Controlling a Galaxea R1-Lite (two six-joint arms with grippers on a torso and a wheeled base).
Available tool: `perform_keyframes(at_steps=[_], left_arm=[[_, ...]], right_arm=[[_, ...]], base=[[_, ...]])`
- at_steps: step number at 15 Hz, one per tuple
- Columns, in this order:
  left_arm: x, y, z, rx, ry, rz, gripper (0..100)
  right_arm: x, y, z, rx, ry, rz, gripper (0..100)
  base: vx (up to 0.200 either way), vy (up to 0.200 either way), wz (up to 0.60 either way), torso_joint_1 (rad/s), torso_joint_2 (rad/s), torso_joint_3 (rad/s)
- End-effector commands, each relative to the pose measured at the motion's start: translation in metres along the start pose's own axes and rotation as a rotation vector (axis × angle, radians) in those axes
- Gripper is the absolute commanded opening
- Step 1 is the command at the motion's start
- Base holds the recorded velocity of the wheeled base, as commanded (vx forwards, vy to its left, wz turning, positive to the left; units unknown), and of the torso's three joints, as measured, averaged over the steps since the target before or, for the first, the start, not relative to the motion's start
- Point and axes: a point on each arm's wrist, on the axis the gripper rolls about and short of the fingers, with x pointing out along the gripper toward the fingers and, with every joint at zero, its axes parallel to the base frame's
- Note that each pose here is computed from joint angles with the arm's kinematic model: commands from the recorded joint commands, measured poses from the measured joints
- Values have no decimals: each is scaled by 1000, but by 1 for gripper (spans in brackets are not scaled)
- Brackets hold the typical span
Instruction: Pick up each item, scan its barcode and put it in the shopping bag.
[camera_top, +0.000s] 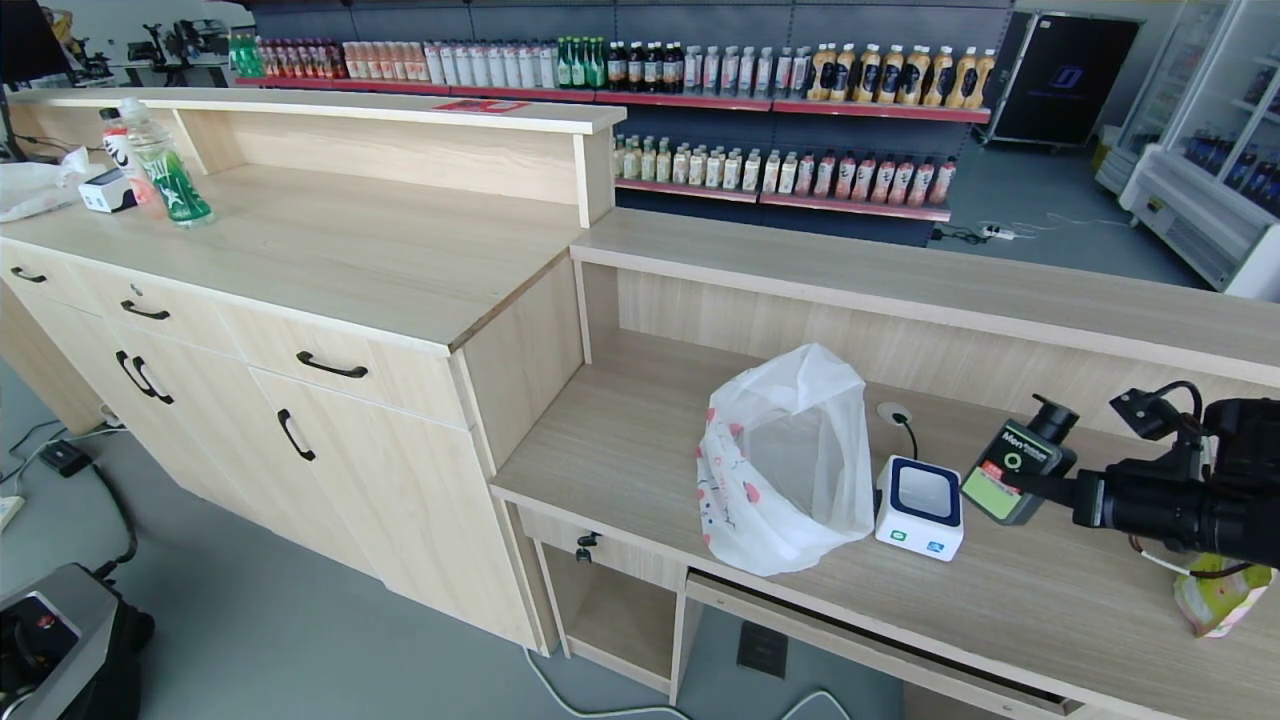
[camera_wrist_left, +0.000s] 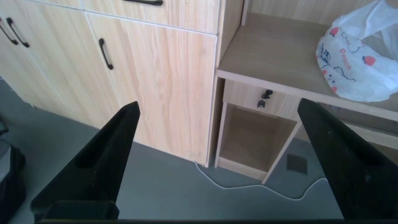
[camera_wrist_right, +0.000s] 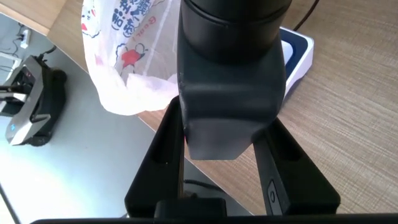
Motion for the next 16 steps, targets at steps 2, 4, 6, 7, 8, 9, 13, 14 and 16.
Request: perform_keyframes(at_steps=[2, 4, 6, 7, 8, 9, 13, 14, 16], left_arm=[[0, 0, 0, 0, 1, 0, 100], [0, 0, 0, 0, 1, 0, 100], [0, 0, 0, 0, 1, 0, 100], [0, 0, 0, 0, 1, 0, 100], [0, 0, 0, 0, 1, 0, 100], [0, 0, 0, 0, 1, 0, 100], [0, 0, 0, 0, 1, 1, 100], [0, 0, 0, 0, 1, 1, 100], [0, 0, 0, 0, 1, 0, 100]], right_arm=[[0, 0, -1, -10, 1, 1, 0], [-1, 0, -3, -10, 7, -1, 0], [-2, 0, -3, -12, 5, -3, 0], [-3, 0, -4, -8, 6, -6, 0], [-4, -1, -4, -12, 6, -8, 0], [-5, -2, -3, -13, 4, -12, 0], [-11, -2, -5, -9, 1, -25, 0], [-13, -2, -7, -12, 6, -28, 0], [-15, -2, -9, -21, 9, -36, 0]], base=[[0, 0, 0, 0, 0, 0], [0, 0, 0, 0, 0, 0], [0, 0, 0, 0, 0, 0], [0, 0, 0, 0, 0, 0], [0, 0, 0, 0, 0, 0], [0, 0, 0, 0, 0, 0], [0, 0, 0, 0, 0, 0], [0, 0, 0, 0, 0, 0], [0, 0, 0, 0, 0, 0]])
